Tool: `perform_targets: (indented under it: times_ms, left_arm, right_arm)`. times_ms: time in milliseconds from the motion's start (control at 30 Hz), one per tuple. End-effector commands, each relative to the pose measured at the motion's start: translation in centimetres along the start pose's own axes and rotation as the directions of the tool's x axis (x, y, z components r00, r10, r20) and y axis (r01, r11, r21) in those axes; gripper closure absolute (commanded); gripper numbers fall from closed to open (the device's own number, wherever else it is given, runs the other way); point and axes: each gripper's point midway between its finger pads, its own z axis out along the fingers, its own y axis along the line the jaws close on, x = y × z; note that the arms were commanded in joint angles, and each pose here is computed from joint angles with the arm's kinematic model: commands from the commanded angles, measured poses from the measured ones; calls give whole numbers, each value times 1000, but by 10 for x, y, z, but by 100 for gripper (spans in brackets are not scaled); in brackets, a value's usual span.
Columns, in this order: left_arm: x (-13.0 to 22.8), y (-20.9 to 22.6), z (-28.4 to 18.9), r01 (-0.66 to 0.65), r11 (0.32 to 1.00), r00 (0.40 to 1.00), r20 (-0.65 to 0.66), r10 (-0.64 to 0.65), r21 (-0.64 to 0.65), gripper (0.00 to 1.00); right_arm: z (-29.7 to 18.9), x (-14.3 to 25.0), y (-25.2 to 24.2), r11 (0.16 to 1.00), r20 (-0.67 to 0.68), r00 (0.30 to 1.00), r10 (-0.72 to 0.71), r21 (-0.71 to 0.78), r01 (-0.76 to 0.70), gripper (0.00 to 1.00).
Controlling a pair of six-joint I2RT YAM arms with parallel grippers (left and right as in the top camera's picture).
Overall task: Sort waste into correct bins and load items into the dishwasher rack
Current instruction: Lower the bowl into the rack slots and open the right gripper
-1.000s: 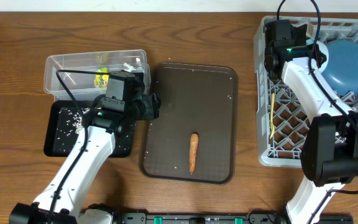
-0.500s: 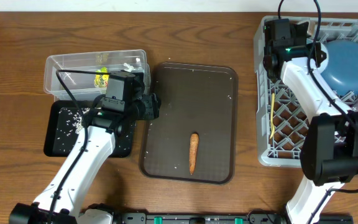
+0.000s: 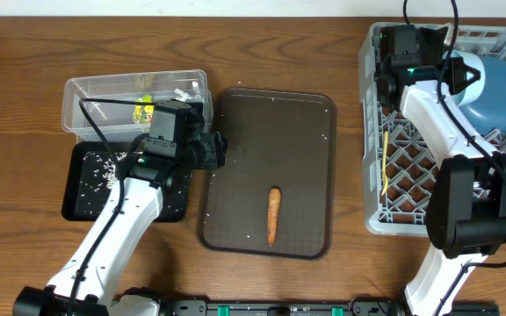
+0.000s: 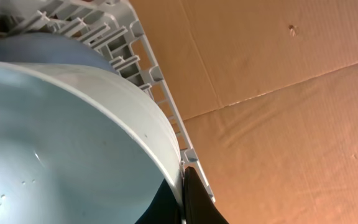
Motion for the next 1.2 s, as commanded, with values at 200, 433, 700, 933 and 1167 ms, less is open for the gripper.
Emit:
perform_targets:
  times_ms: [200, 433, 700, 933, 1167]
  left_arm:
    - [-4, 0, -3, -1, 1000, 1000, 14, 1, -4, 44]
    - [-4, 0, -3, -1, 1000, 1000, 14, 1, -4, 45]
    - [-4, 0, -3, -1, 1000, 1000, 14, 1, -4, 44]
    - [-4, 0, -3, -2, 1000, 1000, 14, 2, -4, 45]
    - [-4, 0, -3, -2, 1000, 1000, 14, 2, -4, 45]
  right_arm:
    - [-10, 10, 34, 986, 0, 999, -38, -161, 38, 99]
    - [-22, 16, 50, 965, 10, 995, -101, -242, 101, 99]
    - [-35, 34, 57, 948, -16, 989, -146, -289, 135, 87]
    - [-42, 51, 63, 923, -46, 978, -202, -343, 175, 37]
    - [-65, 46, 65, 843, -77, 992, -100, -536, 43, 23]
